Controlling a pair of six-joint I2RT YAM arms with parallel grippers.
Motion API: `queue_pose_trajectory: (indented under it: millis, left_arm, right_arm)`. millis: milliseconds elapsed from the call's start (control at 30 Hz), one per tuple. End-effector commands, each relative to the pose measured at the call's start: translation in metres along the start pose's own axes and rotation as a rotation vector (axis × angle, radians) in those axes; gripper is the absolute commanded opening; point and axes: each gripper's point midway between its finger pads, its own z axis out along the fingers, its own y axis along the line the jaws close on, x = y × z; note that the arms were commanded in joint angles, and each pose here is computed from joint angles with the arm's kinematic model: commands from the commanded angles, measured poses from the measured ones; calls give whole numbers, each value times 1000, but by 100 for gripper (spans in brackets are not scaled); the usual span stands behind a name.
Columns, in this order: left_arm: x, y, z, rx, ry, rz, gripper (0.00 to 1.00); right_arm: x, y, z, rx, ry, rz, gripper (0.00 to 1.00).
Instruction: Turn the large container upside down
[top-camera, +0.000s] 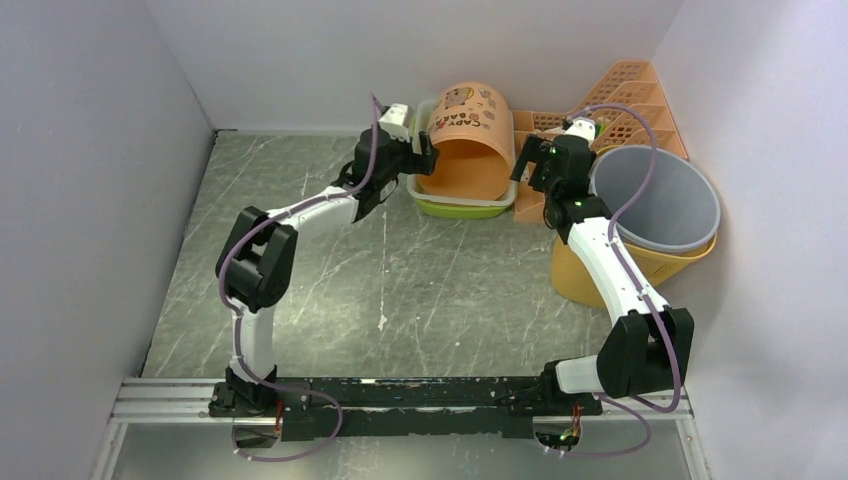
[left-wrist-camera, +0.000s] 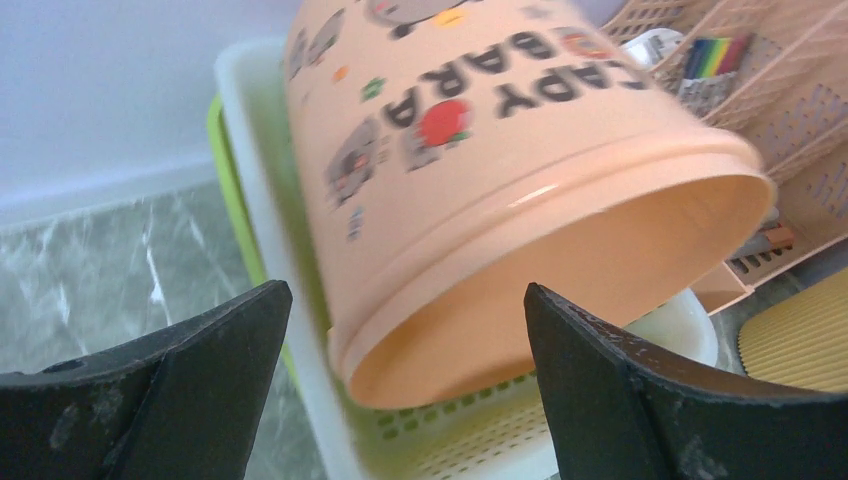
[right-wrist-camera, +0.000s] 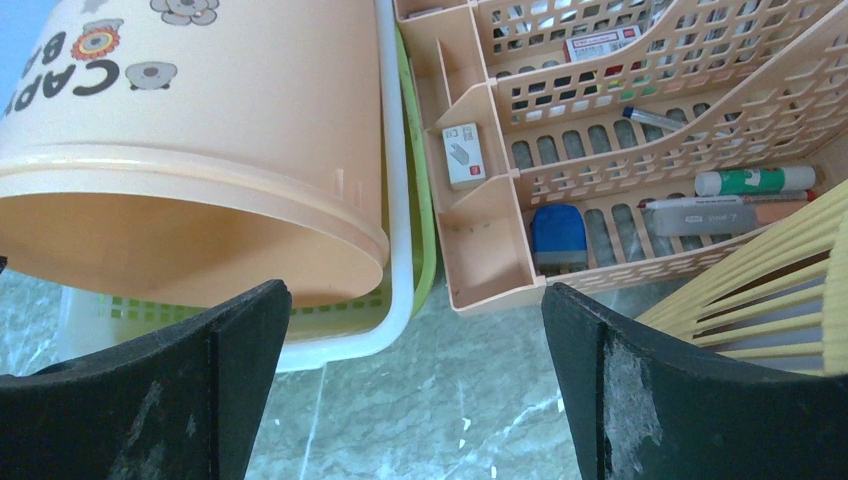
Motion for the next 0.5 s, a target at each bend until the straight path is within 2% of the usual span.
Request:
queue_pose_trajectory:
  millis: [0, 133, 333, 467]
  left_arm:
    - [-27, -31, 10, 42, -166, 237, 99]
    - [-7, -38, 22, 23, -174, 357, 99]
    - [17, -29, 28, -5, -210, 441, 99]
    - [18, -19, 29, -59, -244, 479, 90]
  right_arm:
    - [4, -8, 2, 21, 4, 18, 100]
    - [6, -6, 2, 9, 8, 17, 100]
    - [8, -6, 1, 4, 11, 16, 100]
    - [14, -6, 4, 0, 21, 16, 100]
